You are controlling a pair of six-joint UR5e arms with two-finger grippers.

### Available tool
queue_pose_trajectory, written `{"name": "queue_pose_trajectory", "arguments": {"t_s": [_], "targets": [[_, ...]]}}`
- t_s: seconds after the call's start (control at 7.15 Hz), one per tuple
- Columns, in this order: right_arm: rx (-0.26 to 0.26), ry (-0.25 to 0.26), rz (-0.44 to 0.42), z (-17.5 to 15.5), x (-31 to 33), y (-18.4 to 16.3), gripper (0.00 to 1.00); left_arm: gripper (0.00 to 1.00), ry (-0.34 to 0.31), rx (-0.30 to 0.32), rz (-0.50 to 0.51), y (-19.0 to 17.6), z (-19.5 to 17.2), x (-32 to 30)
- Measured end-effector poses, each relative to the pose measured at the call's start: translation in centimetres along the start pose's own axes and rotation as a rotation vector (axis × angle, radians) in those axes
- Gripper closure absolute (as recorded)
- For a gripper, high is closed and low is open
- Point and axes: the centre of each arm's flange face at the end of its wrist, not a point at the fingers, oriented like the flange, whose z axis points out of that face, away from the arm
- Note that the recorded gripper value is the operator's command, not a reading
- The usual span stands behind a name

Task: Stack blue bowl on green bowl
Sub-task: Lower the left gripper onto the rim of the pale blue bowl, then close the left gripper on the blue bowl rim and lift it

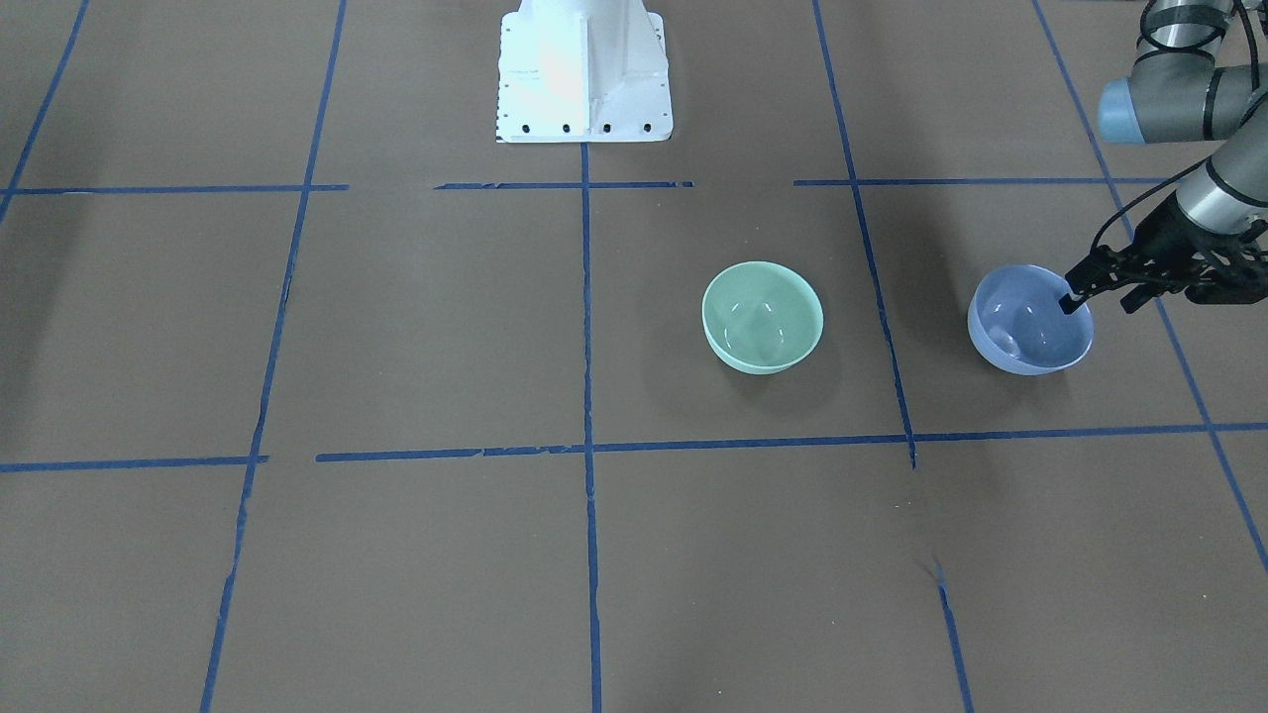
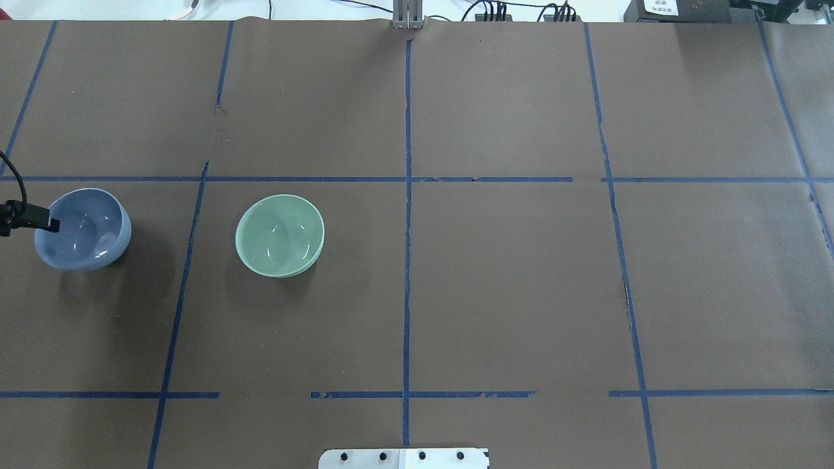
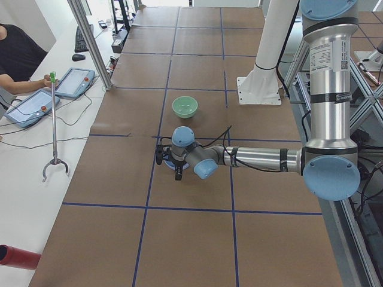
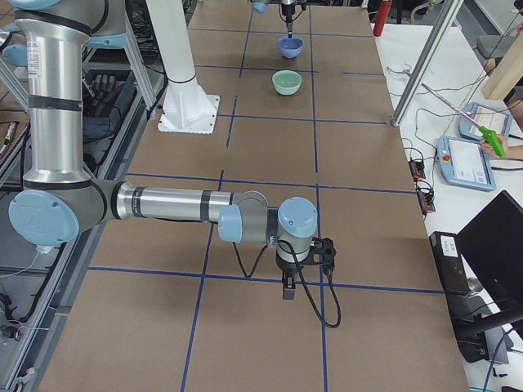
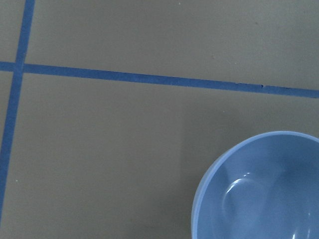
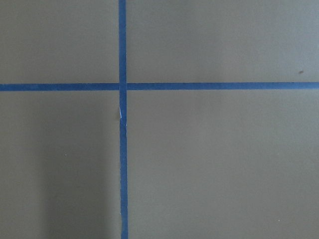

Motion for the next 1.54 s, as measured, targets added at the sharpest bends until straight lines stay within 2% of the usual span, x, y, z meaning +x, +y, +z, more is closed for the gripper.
{"name": "queue_pose_trajectory", "arguments": {"t_s": [0.28,0.42,0.56,0.98,1.4,1.54], "targets": [[0.000,0.000,0.000,0.0,0.0,0.0,0.00,0.63,0.003,-0.019,0.021,0.3,1.1,0.9],[0.000,0.000,0.000,0.0,0.0,0.0,0.00,0.86,0.003,-0.023,0.027,0.4,1.3,1.1],[0.000,0.000,0.000,0.0,0.0,0.0,0.00,1.00,0.003,-0.026,0.031,0.5,1.4,1.1],[0.000,0.000,0.000,0.0,0.0,0.0,0.00,1.00,0.005,-0.007,0.043,0.6,0.3,1.4],[0.000,-0.001,0.000,0.0,0.0,0.0,0.00,1.00,0.070,0.010,0.077,1.7,-5.5,3.4],[0.000,0.000,0.000,0.0,0.0,0.0,0.00,1.00,0.070,0.008,0.093,1.3,-8.2,3.9]]}}
